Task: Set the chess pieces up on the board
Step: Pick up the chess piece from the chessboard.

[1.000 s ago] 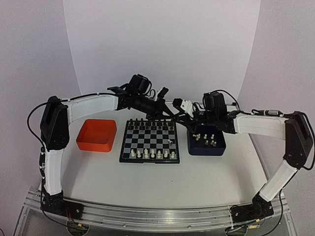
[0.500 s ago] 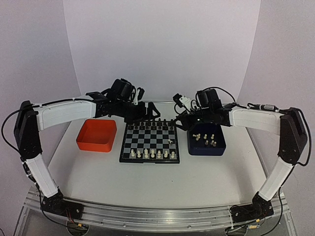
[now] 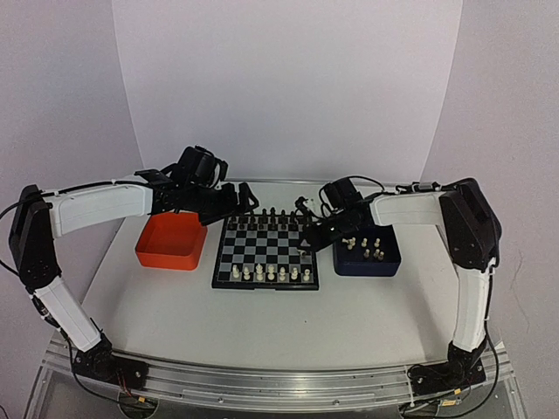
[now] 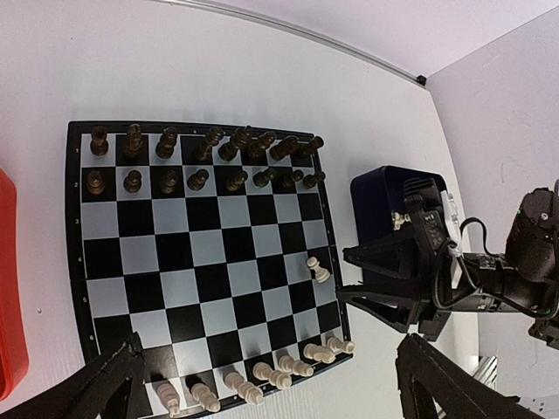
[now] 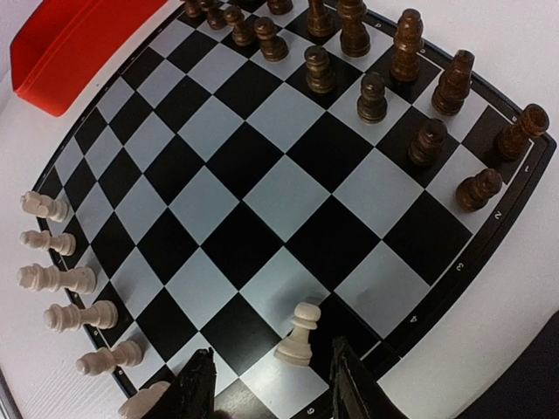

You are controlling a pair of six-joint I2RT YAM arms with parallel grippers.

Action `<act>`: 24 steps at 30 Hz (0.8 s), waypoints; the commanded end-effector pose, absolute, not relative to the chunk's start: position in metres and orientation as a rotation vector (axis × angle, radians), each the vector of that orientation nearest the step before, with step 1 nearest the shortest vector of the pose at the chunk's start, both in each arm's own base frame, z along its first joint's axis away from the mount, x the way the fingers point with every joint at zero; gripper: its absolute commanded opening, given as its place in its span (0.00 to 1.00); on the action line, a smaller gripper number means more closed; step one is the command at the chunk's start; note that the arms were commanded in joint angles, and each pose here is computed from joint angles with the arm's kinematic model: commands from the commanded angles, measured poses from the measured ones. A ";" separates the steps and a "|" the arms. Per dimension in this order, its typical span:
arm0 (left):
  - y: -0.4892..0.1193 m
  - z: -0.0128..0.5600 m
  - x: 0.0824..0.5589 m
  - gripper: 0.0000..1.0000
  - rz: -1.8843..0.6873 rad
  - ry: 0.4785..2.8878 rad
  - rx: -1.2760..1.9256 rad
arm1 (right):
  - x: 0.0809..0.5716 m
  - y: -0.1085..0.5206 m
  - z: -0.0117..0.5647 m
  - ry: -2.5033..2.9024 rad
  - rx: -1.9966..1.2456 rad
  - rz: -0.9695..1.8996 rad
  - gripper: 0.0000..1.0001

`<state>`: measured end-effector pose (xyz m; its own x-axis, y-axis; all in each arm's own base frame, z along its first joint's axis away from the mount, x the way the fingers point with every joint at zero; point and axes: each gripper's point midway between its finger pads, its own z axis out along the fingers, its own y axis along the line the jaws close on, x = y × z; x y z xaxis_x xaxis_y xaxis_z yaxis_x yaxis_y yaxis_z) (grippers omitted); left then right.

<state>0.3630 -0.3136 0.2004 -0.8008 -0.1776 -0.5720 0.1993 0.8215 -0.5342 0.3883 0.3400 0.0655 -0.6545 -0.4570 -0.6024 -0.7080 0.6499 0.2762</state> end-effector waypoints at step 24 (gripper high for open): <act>-0.321 0.219 0.363 1.00 -0.896 2.321 0.134 | 0.384 0.352 0.054 2.310 -1.054 0.412 0.00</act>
